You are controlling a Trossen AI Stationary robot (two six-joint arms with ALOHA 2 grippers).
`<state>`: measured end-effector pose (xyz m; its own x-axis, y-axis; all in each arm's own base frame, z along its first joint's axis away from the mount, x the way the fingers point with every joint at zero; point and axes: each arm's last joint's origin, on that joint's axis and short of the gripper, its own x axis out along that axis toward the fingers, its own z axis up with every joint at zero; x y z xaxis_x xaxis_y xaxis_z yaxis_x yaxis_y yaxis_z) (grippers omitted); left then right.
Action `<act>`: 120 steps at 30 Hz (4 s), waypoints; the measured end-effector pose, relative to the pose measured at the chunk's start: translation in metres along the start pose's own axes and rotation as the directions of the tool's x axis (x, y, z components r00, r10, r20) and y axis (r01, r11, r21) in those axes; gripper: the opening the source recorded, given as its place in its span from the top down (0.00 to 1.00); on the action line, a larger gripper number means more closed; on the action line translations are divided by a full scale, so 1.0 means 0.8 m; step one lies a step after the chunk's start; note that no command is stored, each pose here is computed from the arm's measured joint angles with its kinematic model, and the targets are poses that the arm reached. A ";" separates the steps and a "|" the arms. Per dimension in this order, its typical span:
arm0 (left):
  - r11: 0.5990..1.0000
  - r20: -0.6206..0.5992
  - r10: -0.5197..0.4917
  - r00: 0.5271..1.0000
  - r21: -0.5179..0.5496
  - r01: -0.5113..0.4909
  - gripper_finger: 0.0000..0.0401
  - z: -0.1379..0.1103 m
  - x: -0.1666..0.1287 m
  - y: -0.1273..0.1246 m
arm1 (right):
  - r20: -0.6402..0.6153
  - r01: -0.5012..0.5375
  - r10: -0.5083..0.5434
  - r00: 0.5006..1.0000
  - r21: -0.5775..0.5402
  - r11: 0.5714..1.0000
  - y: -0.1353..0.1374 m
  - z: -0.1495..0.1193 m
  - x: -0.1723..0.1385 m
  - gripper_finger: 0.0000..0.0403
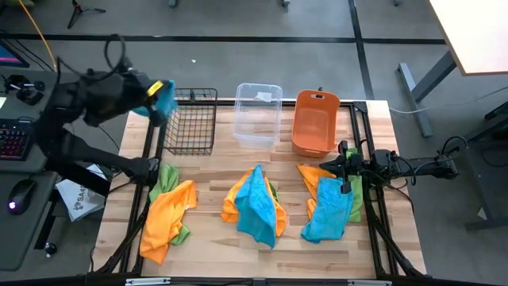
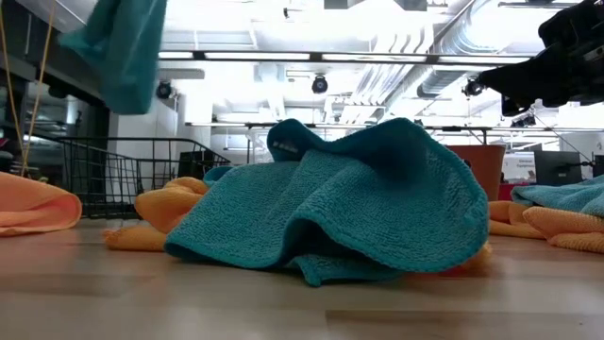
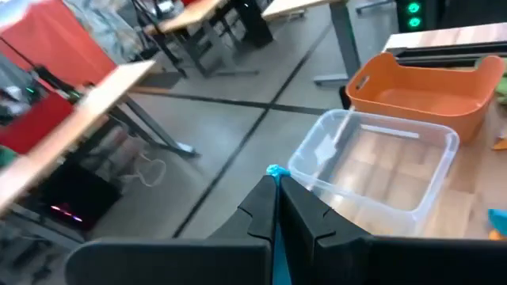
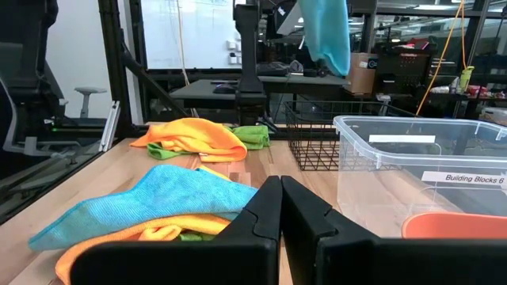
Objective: Sort microfiber towel by color & place in baskets
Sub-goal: Put the left blue towel into the wire basket
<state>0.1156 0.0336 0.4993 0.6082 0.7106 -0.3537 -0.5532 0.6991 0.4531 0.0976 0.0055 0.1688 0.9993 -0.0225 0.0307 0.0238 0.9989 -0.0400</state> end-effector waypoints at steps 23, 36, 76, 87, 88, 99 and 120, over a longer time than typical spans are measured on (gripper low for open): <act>0.918 -0.102 0.342 0.934 -0.178 -0.355 1.00 -0.098 0.085 0.002 | 0.000 0.000 0.000 1.000 0.000 1.000 0.000 0.000 0.000 1.00; 0.959 -0.299 0.016 0.954 -0.267 -0.100 1.00 -0.157 0.151 -0.045 | 0.000 0.000 0.000 1.000 0.001 1.000 0.000 0.000 0.000 1.00; 0.679 -0.150 -0.647 0.747 -0.560 0.475 0.45 -0.113 0.139 -0.098 | -0.001 0.000 0.000 1.000 0.001 1.000 0.000 0.000 0.000 1.00; 0.588 -0.364 -0.653 0.664 0.309 0.748 0.46 -0.107 0.128 -0.316 | 0.000 0.000 0.000 1.000 0.001 1.000 0.000 0.000 0.000 1.00; 0.569 -0.378 -0.622 0.686 0.384 0.727 0.46 -0.111 0.131 -0.331 | 0.000 0.000 0.000 1.000 0.000 1.000 0.000 0.000 0.000 1.00; 0.567 -0.220 -0.683 0.697 0.441 0.695 0.46 -0.117 0.162 -0.432 | 0.000 0.000 0.000 1.000 0.001 1.000 0.000 0.000 0.000 1.00; 0.740 -0.199 -0.526 0.827 0.371 0.560 0.76 -0.141 0.183 -0.471 | 0.000 0.000 0.000 1.000 0.000 1.000 0.000 0.000 0.000 1.00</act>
<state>0.3489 -0.1168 0.1848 0.6804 0.2357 -0.6939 0.1429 0.8860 0.4411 0.0976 0.0055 0.1688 0.9993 -0.0225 0.0309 0.0237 0.9989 -0.0397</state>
